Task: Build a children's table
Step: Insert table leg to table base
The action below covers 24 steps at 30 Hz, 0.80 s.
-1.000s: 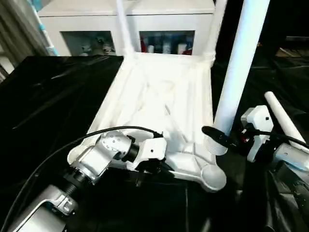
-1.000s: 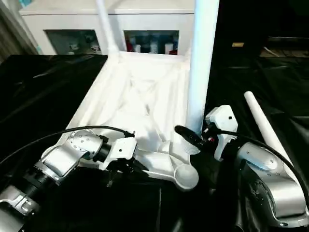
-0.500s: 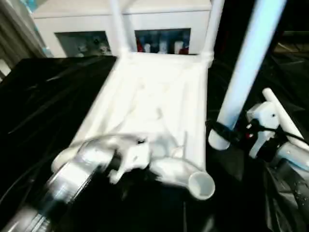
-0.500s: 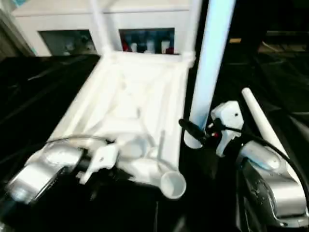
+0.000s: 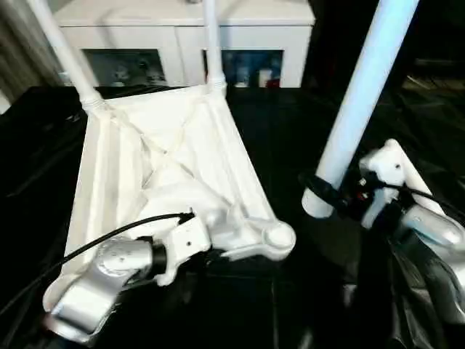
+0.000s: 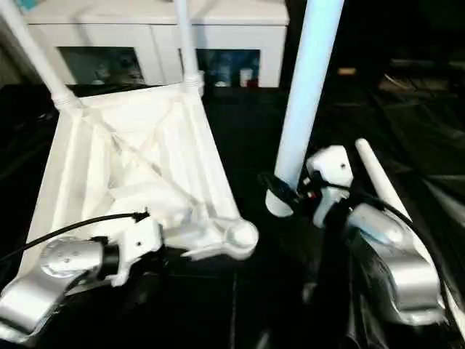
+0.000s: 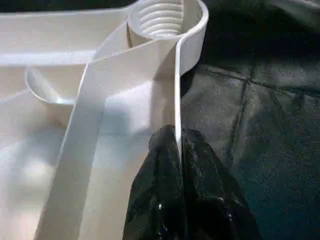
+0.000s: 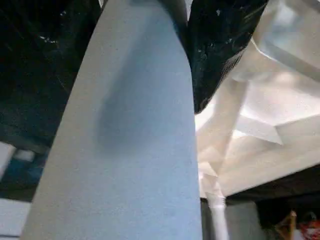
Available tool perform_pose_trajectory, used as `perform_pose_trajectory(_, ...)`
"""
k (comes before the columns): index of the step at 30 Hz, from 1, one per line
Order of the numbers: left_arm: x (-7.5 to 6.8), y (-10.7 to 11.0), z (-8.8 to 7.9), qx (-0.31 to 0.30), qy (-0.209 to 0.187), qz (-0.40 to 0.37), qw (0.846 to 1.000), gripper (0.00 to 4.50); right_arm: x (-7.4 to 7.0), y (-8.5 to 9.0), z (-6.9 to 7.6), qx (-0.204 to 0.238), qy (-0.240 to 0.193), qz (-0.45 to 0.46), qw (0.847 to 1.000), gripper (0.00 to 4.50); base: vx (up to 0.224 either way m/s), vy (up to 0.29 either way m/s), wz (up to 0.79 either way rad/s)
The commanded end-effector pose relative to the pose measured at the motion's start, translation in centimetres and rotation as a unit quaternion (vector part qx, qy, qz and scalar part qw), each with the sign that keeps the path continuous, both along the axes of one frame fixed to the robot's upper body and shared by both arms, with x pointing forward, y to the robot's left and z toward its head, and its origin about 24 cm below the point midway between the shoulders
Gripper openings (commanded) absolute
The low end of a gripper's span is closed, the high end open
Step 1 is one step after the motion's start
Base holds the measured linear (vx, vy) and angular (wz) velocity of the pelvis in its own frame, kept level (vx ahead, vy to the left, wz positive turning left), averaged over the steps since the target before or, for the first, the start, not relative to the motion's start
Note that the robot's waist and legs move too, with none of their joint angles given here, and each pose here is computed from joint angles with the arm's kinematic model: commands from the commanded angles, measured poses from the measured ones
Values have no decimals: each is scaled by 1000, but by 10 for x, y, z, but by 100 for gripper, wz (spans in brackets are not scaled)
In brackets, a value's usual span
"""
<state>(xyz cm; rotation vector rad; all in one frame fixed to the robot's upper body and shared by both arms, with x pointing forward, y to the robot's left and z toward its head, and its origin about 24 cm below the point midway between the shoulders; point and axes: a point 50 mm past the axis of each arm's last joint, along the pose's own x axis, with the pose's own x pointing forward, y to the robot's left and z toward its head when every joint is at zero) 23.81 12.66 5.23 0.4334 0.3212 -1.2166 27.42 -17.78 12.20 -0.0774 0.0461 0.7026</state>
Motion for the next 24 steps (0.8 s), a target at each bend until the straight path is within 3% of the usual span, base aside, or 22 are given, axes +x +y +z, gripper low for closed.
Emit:
perform_pose_trajectory(1, 4, -2, 1, -1, -9, 1, 1000, 6, 4, 2, 0, 12, 4, -11, 1000, 186, 0, 0, 0)
perform_pose_trajectory(6, 10, -9, 0, -27, 19, 1, 999, 6, 6, 14, -2, 28, 22, 9, 999, 186, 0, 0, 0)
perform_pose_trajectory(11, 21, -9, 1, -23, -6, -8, 1000, 6, 9, 21, -2, 29, 26, 22, 999, 186, 0, 0, 0)
perform_pose_trajectory(13, 24, -7, 6, -37, 23, -12, 999, 6, 9, 21, -1, 30, 25, 21, 999, 186, 0, 0, 0)
perform_pose_trajectory(14, 25, -7, 10, -42, 28, -15, 999, 46, 9, 21, -1, 31, 25, 21, 999, 186, 0, 0, 0)
perform_pose_trajectory(15, 26, -7, 10, -43, 27, -16, 999, 57, 9, 21, -1, 31, 25, 21, 999, 186, 0, 0, 0)
perform_pose_trajectory(20, 30, -11, 21, -37, 19, -33, 999, 92, 6, 22, -1, 33, 25, 14, 999, 186, 0, 0, 0)
perform_pose_trajectory(24, 32, -16, 19, -21, 13, -39, 999, 92, 5, 23, -1, 35, 25, 11, 999, 186, 0, 0, 0)
